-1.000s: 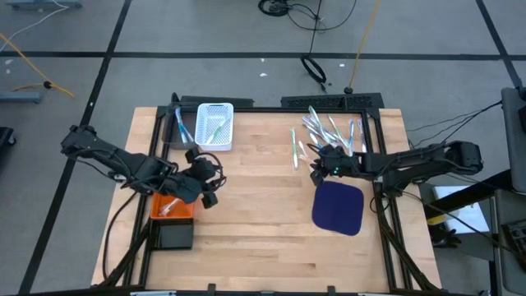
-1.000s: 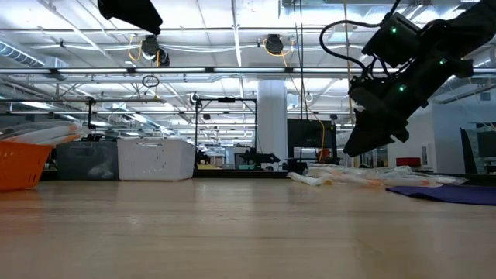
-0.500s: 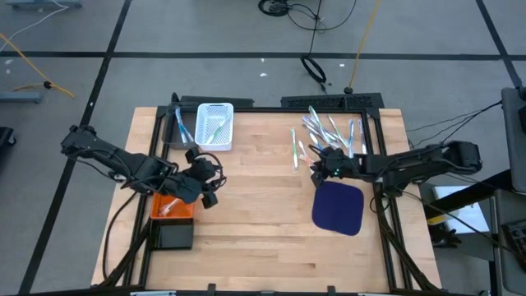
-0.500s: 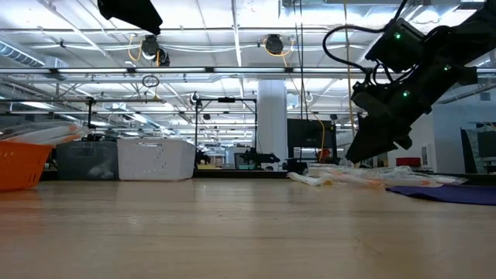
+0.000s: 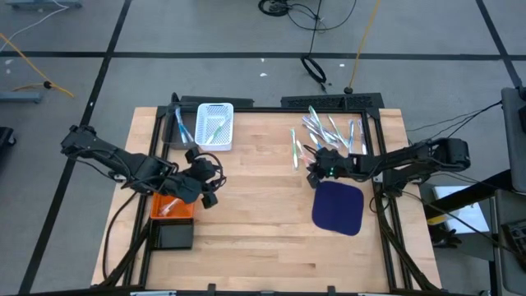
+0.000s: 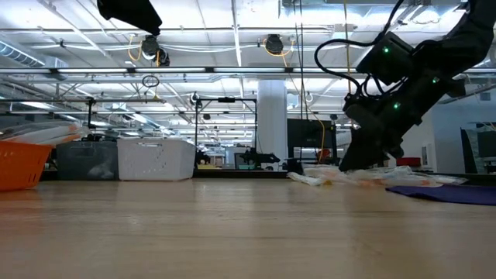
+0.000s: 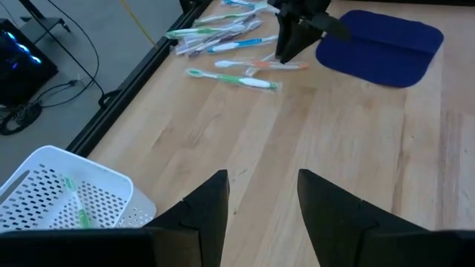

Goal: Pick & Place Toothbrushes
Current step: Put the orange toothbrush into the orange bin

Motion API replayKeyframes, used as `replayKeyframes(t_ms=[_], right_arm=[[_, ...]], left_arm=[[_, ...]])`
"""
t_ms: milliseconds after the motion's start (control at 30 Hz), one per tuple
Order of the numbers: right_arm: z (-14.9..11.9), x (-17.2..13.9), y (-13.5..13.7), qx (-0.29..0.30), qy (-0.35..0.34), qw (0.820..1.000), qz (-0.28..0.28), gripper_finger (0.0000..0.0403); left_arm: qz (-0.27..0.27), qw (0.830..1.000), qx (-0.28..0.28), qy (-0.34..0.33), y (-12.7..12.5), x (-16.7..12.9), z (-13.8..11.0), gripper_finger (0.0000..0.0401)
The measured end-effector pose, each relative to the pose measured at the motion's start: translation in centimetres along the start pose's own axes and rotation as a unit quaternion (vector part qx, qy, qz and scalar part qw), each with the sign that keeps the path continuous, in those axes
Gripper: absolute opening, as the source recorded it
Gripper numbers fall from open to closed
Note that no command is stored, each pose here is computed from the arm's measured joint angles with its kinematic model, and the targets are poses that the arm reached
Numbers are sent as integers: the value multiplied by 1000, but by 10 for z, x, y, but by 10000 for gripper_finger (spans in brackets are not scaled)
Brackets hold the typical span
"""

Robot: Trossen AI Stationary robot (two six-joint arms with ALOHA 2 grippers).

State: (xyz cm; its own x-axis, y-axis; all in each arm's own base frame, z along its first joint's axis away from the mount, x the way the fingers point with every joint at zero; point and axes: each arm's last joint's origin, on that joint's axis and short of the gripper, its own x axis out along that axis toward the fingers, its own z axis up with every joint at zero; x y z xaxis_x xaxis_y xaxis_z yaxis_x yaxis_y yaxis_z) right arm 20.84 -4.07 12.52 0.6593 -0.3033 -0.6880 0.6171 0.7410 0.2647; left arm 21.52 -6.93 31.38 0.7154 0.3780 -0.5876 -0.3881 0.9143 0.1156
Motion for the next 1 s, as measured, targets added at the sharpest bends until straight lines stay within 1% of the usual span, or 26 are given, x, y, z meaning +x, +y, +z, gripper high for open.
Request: replayKeyframes(t_ms=[100,133,333,433,533,633,800,1000], right_arm=[[-1,0,-1,-1,10,1000,-2,18],[-2,0,-2,-5,14,1000,-5,10],[-2,-1,-5,-10,7,999,-30,1],[5,-5,-2,-18,-13,1000,-21,1],[14,-14,9,-33,-54,998,14,0],[22,-27,21,-51,-105,991,59,0],[28,-48,41,-86,-173,973,129,0],[28,-66,61,-124,-233,945,194,0]], left_arm=[[0,1000,0,0,0,0,0,163],[0,1000,0,0,0,0,0,163],[0,1000,0,0,0,0,0,163],[0,1000,-1,0,0,0,0,163],[0,1000,-4,0,0,0,0,163],[-1,1000,-11,-2,0,0,0,163],[-9,999,-30,-19,-2,0,4,163],[-24,998,-26,-54,-5,-1,12,163]])
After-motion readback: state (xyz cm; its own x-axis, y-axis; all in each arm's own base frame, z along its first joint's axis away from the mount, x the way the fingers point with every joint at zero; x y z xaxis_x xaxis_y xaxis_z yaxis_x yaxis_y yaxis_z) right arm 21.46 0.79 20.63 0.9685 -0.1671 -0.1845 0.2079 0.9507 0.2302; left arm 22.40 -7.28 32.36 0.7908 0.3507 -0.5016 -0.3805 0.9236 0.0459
